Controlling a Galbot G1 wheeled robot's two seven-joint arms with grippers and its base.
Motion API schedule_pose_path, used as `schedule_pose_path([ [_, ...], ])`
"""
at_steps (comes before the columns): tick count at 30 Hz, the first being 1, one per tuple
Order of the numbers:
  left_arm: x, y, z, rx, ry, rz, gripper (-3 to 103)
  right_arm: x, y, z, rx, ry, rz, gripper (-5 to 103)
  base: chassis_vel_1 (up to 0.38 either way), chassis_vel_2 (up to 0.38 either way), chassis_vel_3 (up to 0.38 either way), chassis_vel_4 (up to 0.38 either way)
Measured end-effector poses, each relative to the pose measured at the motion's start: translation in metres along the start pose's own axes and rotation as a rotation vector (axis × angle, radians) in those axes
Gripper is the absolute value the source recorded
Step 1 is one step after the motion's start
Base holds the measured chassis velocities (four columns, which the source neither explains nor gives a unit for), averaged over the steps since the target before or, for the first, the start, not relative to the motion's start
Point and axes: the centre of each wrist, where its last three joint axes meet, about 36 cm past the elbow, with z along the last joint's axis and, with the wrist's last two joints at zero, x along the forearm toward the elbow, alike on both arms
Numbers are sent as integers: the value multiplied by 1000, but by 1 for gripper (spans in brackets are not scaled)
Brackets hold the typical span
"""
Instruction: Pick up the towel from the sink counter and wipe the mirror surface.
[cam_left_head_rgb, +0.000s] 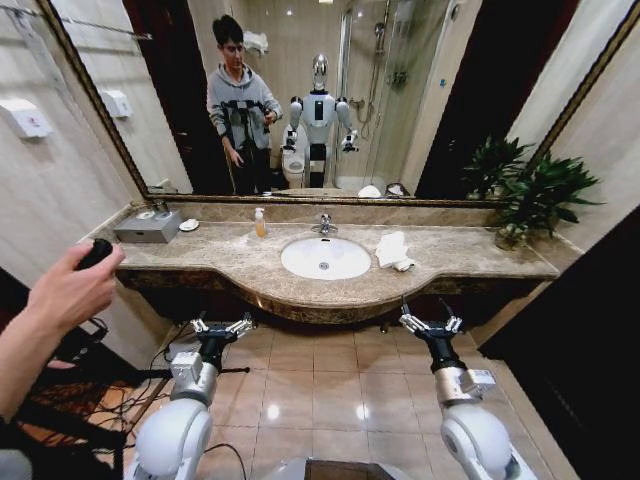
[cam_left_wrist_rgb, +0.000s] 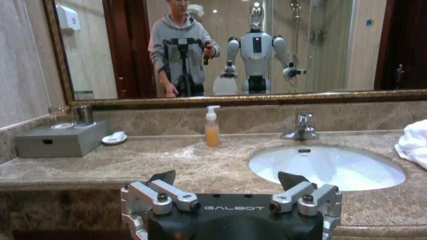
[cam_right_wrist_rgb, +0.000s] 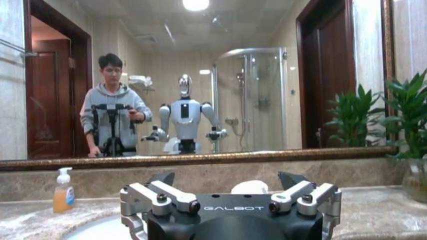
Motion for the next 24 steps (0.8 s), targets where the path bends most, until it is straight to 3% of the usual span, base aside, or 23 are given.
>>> schedule_pose_path([
  [24,0,0,0,0,0,0,100,0,-1,3,3,-30,-24,100,0,0,0,0],
])
